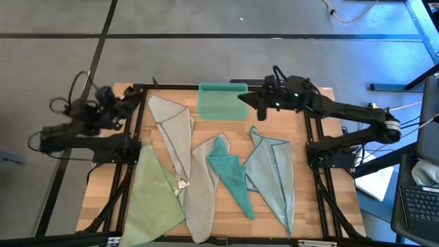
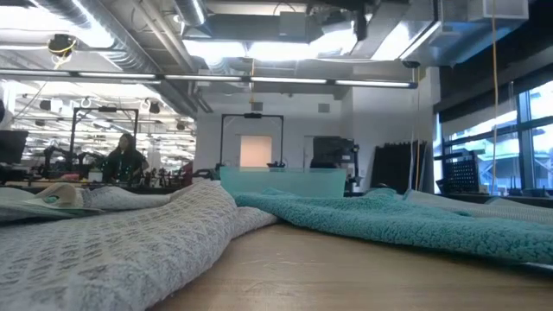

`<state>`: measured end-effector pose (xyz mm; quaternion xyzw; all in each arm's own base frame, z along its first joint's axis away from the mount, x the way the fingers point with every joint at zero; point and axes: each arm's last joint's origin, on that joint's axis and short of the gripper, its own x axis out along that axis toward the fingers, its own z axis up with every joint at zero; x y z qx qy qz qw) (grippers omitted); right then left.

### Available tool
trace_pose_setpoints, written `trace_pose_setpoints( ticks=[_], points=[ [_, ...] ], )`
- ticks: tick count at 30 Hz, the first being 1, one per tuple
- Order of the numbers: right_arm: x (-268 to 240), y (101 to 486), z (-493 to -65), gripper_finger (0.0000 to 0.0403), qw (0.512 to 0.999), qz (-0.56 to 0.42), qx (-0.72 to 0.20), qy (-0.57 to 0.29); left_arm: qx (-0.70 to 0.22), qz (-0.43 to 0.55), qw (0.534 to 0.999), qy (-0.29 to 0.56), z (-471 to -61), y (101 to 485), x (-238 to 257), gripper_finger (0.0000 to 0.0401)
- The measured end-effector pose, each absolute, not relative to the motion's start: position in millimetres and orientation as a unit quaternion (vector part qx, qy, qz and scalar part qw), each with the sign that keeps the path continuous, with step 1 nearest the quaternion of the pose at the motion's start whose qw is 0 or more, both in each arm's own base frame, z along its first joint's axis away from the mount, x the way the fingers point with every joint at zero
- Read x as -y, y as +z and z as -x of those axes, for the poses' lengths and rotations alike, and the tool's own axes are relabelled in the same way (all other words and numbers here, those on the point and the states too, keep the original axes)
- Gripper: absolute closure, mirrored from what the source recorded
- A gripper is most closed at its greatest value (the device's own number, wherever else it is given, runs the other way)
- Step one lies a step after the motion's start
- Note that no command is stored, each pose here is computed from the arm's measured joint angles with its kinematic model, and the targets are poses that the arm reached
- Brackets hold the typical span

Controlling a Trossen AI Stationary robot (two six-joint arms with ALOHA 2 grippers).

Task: Fold microfiber towels
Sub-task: Fold the light blue towel

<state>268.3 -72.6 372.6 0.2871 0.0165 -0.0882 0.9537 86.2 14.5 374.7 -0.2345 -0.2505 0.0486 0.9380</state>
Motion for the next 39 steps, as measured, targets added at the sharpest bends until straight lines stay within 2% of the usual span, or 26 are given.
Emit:
trace_pose_setpoints(
  ticks=[3,6,10,13,21,24,27,32,35,39],
  points=[
    [75,378,-280,0.0388,0.929,-0.363,-0.028,-0.068,0.115,0.235,0.965,0.031,-128,392,-17,0.0277],
    [71,385,-283,0.0388,0.912,-0.405,-0.060,0.019,0.010,0.244,0.970,-0.005,-167,398,-19,0.0277],
    [69,388,-275,0.0388,0.896,-0.396,-0.120,0.159,-0.028,0.286,0.956,-0.057,-210,407,-21,0.0277],
    [67,391,-268,0.0388,0.877,-0.408,-0.145,0.206,-0.023,0.332,0.940,-0.072,-236,407,-23,0.0277],
    [66,382,-268,0.0388,0.876,-0.414,-0.172,0.179,-0.045,0.417,0.904,-0.086,-277,387,-22,0.0277],
    [66,381,-270,0.0388,0.880,-0.422,-0.164,0.145,-0.049,0.399,0.913,-0.071,-283,382,-24,0.0277],
    [67,375,-270,0.0388,0.909,-0.362,-0.172,0.117,-0.083,0.383,0.920,-0.025,-287,369,-28,0.0277],
    [68,341,-255,0.0387,0.881,-0.348,-0.319,-0.017,-0.256,0.362,0.892,0.094,-284,323,-35,0.0277],
    [63,325,-241,0.0372,0.846,-0.332,-0.416,-0.037,-0.326,0.362,0.869,0.083,-290,303,-34,0.0277],
    [52,314,-223,0.0320,0.790,-0.332,-0.515,-0.037,-0.406,0.361,0.837,0.064,-298,277,-30,0.0277]
  ],
)
